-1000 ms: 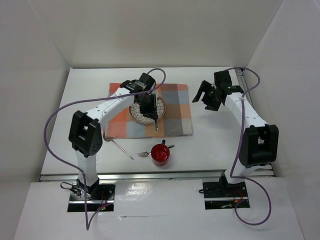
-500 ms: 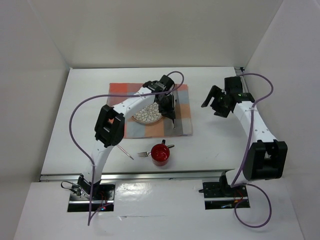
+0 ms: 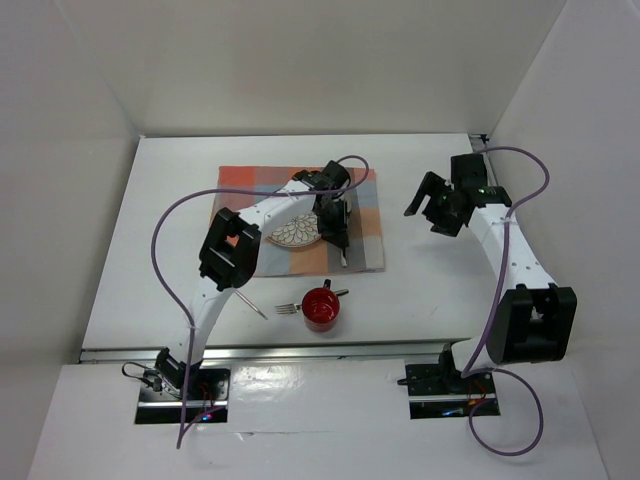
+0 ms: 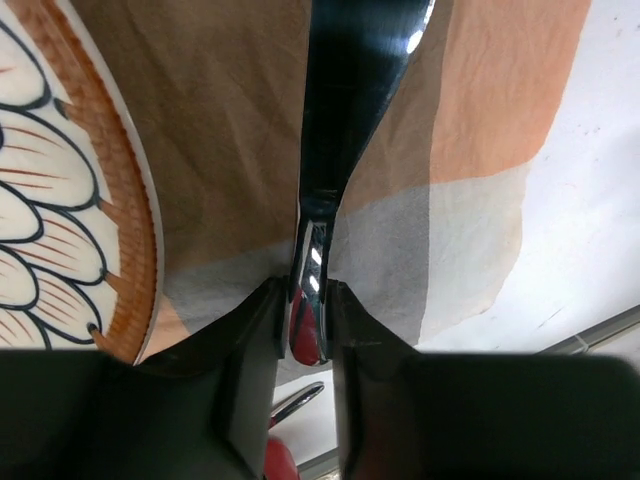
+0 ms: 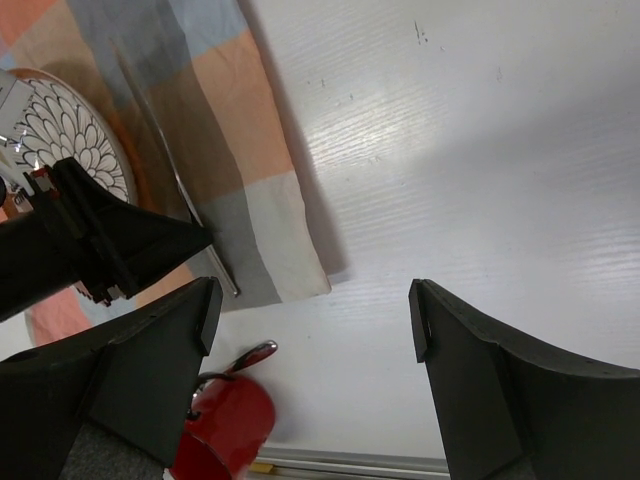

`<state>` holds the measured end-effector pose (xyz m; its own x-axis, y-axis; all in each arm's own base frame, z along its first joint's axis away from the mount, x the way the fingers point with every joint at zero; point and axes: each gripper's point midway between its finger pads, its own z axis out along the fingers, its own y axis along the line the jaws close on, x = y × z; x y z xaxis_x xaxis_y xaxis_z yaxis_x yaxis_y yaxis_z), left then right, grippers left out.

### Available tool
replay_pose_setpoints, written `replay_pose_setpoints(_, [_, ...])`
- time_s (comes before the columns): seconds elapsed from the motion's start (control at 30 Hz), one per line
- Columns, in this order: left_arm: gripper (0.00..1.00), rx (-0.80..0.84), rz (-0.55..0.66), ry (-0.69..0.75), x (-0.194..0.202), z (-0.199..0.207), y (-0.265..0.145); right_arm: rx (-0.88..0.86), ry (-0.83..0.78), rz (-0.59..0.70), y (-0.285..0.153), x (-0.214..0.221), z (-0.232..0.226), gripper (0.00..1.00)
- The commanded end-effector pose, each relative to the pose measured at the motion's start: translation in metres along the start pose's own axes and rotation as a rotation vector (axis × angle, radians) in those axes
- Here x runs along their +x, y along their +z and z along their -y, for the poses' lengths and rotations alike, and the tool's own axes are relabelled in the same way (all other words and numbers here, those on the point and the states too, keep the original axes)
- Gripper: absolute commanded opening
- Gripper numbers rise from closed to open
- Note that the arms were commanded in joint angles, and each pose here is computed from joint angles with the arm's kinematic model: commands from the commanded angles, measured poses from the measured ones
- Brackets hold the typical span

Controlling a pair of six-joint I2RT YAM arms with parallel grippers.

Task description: Set the dinner table for one person

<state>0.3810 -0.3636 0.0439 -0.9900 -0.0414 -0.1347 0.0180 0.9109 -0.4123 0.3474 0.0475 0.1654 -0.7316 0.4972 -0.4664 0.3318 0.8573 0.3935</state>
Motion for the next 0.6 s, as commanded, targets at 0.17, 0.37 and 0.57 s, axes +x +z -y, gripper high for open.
replay_pose_setpoints(0.17, [0.55, 0.083, 0.063, 0.035, -0.014, 0.029, -0.02, 0.003, -0.009, 0.038, -0.015, -0.004, 0.003, 0.89])
replay_pose_setpoints(0.37, [0.57, 0.104, 0.104, 0.057, -0.019, 0.038, -0.041, -0.019, -0.011, 0.036, -0.018, -0.003, -0.001, 0.89])
replay_pose_setpoints(0.57, [0.55, 0.16, 0.178, 0.135, -0.02, 0.068, -0.099, -0.111, -0.035, -0.002, -0.017, 0.002, -0.017, 0.88])
